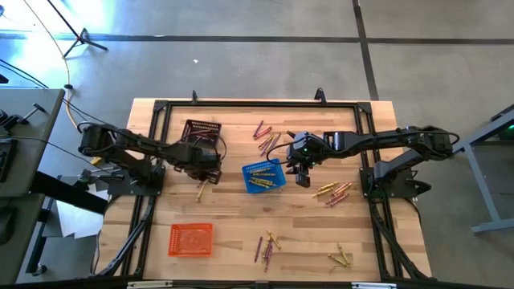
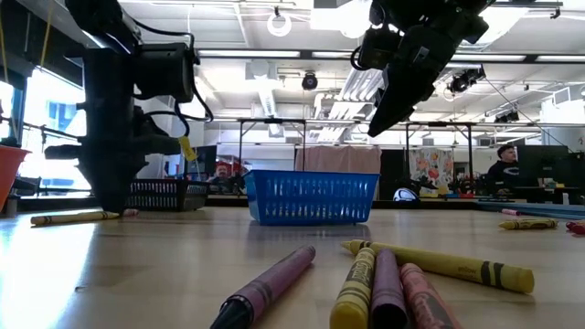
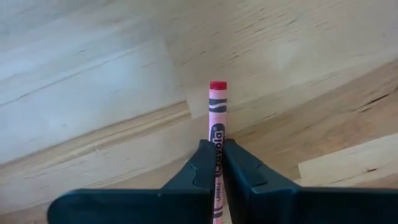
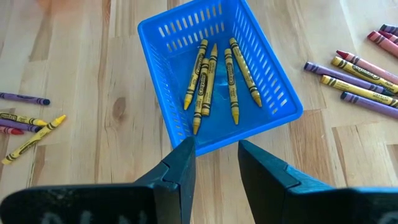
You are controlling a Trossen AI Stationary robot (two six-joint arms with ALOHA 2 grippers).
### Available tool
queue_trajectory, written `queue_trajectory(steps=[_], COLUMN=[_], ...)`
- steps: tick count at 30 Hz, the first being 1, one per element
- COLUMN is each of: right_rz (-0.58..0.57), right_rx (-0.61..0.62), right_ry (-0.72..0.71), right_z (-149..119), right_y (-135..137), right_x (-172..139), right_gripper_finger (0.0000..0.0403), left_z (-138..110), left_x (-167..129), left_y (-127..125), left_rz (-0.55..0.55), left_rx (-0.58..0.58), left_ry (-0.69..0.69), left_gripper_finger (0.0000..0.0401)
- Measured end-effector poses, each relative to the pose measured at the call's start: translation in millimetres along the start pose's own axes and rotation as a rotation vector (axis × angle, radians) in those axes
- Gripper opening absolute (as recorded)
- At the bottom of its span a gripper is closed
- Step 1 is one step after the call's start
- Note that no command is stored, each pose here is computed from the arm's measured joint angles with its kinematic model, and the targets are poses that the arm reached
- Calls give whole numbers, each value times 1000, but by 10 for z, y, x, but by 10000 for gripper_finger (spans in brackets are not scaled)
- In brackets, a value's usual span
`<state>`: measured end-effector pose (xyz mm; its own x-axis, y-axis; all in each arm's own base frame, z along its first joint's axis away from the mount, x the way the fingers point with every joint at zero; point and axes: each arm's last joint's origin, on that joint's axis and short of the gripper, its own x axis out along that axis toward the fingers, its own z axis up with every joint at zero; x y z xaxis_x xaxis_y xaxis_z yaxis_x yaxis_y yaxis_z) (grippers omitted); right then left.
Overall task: Sort crayons
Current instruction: Put the red crayon into the black basket
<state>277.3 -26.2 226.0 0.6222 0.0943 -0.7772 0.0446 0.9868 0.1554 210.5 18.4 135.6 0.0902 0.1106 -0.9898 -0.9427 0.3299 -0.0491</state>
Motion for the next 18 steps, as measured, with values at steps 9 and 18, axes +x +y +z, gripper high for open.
queue_trajectory(steps=[9,18], right_rz=[-2,-6], right_rx=[26,45], right_ry=[0,3], right_z=[0,-3], right_y=[-1,-1], right_x=[1,2], right_gripper_finger=[107,107], left_z=[363,945], left_x=[-387,-668], left_y=[-279,-158], left_rz=[-115,54], left_rx=[86,139], left_ry=[-184,-476], left_gripper_finger=[4,4])
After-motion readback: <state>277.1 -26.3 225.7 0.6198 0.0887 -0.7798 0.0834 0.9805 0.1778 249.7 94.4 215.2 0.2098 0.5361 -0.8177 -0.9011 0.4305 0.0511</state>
